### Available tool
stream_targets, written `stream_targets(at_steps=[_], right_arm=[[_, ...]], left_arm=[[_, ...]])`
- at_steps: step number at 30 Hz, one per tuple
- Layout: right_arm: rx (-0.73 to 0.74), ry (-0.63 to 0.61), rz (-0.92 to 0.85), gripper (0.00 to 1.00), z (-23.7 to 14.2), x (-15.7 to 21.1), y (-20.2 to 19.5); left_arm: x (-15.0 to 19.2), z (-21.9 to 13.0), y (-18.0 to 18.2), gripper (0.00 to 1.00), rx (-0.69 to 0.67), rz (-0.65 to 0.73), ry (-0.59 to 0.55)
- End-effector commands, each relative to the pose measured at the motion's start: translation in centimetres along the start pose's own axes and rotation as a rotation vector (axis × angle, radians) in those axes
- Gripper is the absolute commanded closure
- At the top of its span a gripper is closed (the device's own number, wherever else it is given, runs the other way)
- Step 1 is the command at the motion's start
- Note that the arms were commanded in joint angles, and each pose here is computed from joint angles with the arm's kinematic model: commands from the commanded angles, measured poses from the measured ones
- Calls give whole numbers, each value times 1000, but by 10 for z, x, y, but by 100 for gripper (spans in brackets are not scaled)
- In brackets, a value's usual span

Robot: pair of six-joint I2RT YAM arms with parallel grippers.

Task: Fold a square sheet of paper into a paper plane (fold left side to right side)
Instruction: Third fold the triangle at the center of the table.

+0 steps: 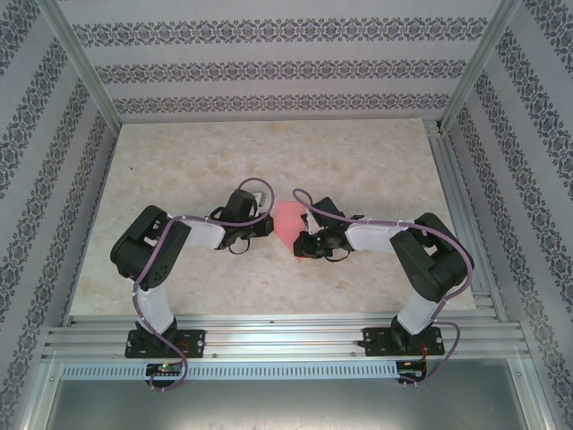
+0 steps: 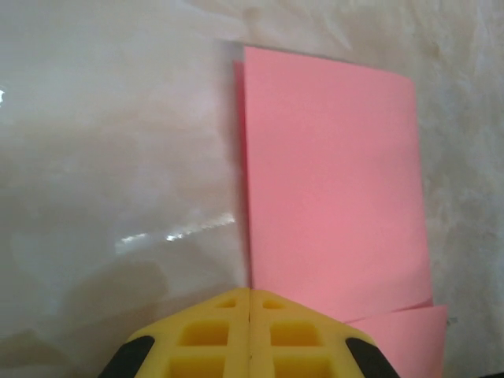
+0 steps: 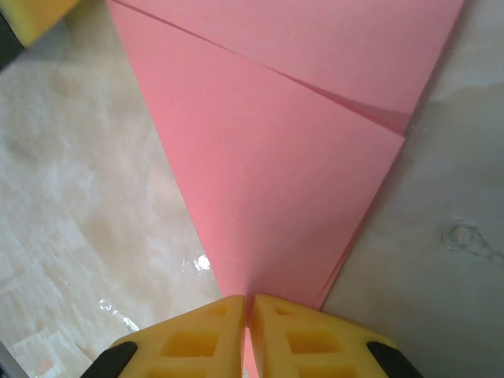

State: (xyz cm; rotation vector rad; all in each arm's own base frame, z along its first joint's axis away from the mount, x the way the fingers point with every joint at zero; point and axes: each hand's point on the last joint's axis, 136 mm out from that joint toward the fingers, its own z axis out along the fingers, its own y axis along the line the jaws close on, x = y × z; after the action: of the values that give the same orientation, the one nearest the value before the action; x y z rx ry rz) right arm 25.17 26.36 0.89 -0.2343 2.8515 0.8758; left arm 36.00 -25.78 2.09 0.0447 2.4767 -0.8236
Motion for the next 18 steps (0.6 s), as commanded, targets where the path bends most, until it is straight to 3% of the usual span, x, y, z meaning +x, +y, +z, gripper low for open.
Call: stream_targets(at_steps=[1,5,7,10,13,18], right_arm=[[203,185,71,86,7,59,-52],[175,142,34,85,-2,41,-37],[162,106,6,84,-11,28,-25],[128,43,-36,79,-29,7,-5],[94,-15,-75,73,-49,-12,14],[64,-105,-87,69,-71,-43,21]], left_arm=[[-11,-4,44,94,-126,-38,-47],[-35,-27,26,84,-71,-38,-93],[-46,-43,17,72,-57,-37,-117],[-56,-65,3,62,-11,-56,-128],[-54,-76,-13,52,51,-90,-94],[-37,-84,-25,48,127,-205,-29]])
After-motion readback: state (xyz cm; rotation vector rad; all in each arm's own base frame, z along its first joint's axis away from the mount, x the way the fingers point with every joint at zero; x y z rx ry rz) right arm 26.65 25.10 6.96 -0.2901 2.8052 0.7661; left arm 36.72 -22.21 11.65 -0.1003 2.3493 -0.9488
